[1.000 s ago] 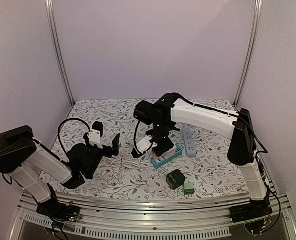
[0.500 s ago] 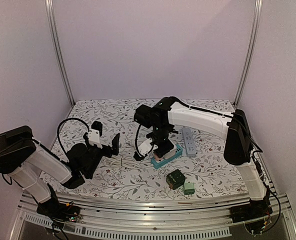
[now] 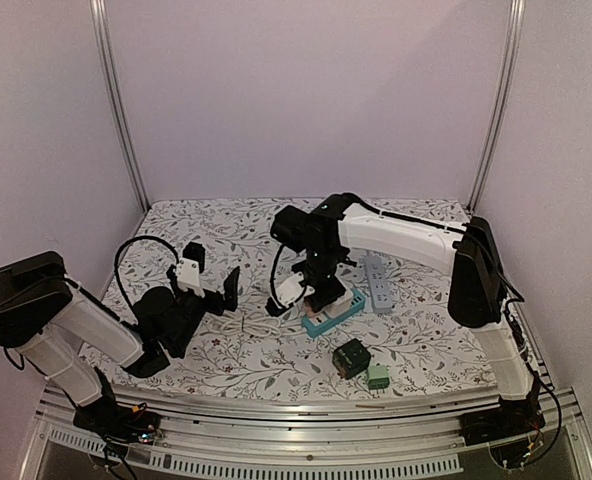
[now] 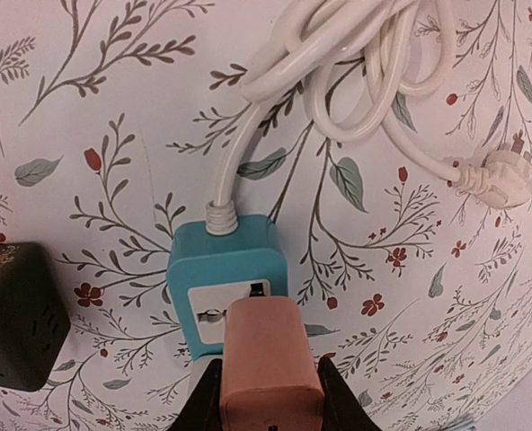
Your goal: Insert the plug
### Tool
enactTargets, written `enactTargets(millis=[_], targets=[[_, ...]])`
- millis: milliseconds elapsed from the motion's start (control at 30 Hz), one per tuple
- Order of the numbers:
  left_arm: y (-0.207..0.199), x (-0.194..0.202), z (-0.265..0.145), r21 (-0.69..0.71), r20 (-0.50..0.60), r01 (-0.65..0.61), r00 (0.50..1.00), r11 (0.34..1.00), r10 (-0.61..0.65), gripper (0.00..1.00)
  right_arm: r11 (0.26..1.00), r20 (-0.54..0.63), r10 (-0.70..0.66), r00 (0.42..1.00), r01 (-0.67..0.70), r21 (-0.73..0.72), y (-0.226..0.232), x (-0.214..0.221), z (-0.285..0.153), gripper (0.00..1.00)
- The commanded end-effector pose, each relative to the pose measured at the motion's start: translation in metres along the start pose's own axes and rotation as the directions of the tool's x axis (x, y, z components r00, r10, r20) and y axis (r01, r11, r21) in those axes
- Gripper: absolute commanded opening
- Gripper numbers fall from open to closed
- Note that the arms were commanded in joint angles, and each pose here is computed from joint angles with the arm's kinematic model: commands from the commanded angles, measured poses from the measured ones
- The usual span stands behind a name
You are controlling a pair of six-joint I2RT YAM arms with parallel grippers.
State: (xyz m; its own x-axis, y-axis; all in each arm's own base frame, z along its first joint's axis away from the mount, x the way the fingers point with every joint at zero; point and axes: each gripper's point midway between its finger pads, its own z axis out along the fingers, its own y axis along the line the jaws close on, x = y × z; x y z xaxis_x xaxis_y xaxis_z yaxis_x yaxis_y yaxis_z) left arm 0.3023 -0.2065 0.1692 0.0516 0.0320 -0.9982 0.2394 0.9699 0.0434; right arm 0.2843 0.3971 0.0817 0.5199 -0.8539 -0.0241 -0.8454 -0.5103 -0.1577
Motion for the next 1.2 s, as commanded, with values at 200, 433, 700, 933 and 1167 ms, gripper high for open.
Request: enactTargets(millis=[200,433,700,933,1167], targets=[[0.008,-0.016,-0.002,-0.011,0.067,0.052,0.996,0.999,-0.051,0.99,0.998,0.034,-0.001,0.999,0.003,-0.066,0.011,0.001,0.018,0.0],[0.008,-0.015,-0.002,-0.01,0.067,0.053,0.996,0.999,-0.052,0.99,0.995,0.019,-0.003,1.0,0.005,-0.097,0.019,0.005,0.018,0.0],[0.008,-0.016,-0.002,-0.008,0.068,0.054,0.996,0.999,-0.053,0.99,0.994,0.008,-0.008,1.0,0.009,-0.107,0.02,0.007,0.024,0.0],[0.008,-0.016,-0.002,-0.008,0.068,0.054,0.996,0.999,-0.053,0.99,0.992,-0.002,0.001,1.0,-0.001,-0.129,0.022,0.009,0.035,0.0],[0.008,-0.016,-0.002,-0.01,0.069,0.055,0.996,0.998,-0.054,0.99,0.989,-0.011,0.005,1.0,-0.007,-0.145,0.024,0.01,0.046,0.0]])
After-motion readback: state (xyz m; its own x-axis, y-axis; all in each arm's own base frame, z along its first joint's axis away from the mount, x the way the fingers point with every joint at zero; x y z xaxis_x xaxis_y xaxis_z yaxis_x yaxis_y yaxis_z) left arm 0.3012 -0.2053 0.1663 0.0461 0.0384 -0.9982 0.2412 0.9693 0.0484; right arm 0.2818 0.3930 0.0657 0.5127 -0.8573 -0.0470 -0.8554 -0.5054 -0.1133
